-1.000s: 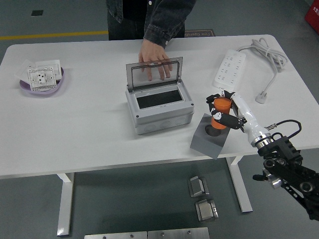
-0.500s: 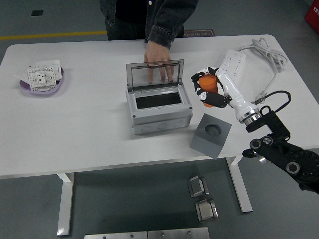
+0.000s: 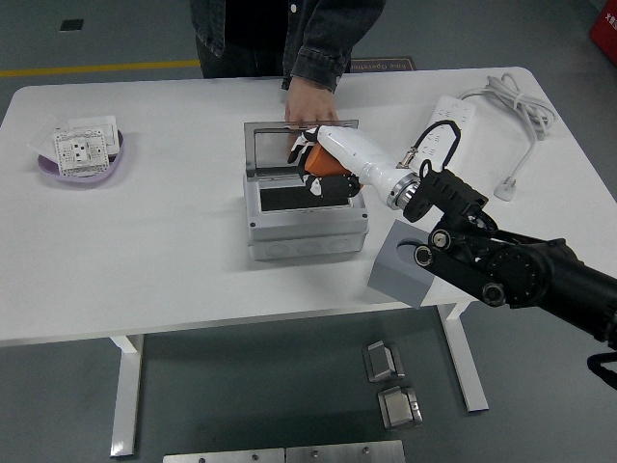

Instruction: Pick up the cylinder from the cube,place it in the box,flap close box

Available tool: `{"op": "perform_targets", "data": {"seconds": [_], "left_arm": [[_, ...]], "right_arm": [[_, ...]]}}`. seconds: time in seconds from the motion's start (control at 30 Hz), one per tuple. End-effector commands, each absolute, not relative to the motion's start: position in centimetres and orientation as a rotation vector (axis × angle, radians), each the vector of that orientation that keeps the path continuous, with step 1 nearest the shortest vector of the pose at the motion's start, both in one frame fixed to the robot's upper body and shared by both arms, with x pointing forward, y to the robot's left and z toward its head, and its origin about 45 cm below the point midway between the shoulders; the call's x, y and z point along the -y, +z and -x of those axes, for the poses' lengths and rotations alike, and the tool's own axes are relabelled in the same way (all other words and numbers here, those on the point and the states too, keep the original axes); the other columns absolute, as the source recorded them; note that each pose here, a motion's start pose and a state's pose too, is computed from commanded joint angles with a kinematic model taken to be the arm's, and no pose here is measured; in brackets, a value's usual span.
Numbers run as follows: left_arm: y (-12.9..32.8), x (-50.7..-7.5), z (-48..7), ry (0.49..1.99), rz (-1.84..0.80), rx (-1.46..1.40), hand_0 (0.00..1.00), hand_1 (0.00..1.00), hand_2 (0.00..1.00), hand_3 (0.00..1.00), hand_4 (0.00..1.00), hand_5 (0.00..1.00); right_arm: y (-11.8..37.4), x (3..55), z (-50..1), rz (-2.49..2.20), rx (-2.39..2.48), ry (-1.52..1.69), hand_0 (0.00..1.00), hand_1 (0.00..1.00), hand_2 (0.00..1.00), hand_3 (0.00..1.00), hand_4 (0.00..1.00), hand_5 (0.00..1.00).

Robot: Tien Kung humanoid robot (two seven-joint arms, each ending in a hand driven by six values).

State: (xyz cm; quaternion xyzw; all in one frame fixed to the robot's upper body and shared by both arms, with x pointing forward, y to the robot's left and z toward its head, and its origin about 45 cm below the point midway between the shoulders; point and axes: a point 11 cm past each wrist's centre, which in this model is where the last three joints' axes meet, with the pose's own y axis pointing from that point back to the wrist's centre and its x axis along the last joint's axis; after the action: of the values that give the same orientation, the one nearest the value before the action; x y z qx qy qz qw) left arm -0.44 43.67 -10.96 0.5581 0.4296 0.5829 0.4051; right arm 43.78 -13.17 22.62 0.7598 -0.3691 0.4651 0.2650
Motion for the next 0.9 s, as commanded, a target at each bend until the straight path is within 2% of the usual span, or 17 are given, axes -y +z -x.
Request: {"op": "perform_targets", "data": {"seconds": [0.27,0.7,0.73,0.9], "left_arm": [[-10.8,-44.0,-0.3,1.475,-1.408,-1.071,0.651,0.66,0.556,0.584,0.567,0.248],[-10.8,-44.0,-0.8,1.469,-1.404,-1.063,0.649,0.663,0.555,0.581,0.566,0.251],[-10.8,-44.0,-0.8,1.469,-1.404,-1.063,0.648,0.665,0.554,0.58,0.564,0.248],[-10.8,-43.9,-1.0,1.467,-1.401,-1.059,0.648,0.665,0.554,0.58,0.564,0.248]], "right_arm": [[21.9,10.7,-44.7,-2.025,0.867,1.303,0.002,0.094,0.522,0.502,0.002,0.002],[21.3,11.1,-45.6,-2.011,0.771,1.328,0.002,0.1,0.516,0.499,0.002,0.002],[21.3,11.1,-45.7,-2.007,0.765,1.334,0.11,0.259,0.597,0.6,0.002,0.002],[21.1,10.9,-45.6,-1.999,0.743,1.359,0.11,0.259,0.597,0.6,0.002,0.002]]}}
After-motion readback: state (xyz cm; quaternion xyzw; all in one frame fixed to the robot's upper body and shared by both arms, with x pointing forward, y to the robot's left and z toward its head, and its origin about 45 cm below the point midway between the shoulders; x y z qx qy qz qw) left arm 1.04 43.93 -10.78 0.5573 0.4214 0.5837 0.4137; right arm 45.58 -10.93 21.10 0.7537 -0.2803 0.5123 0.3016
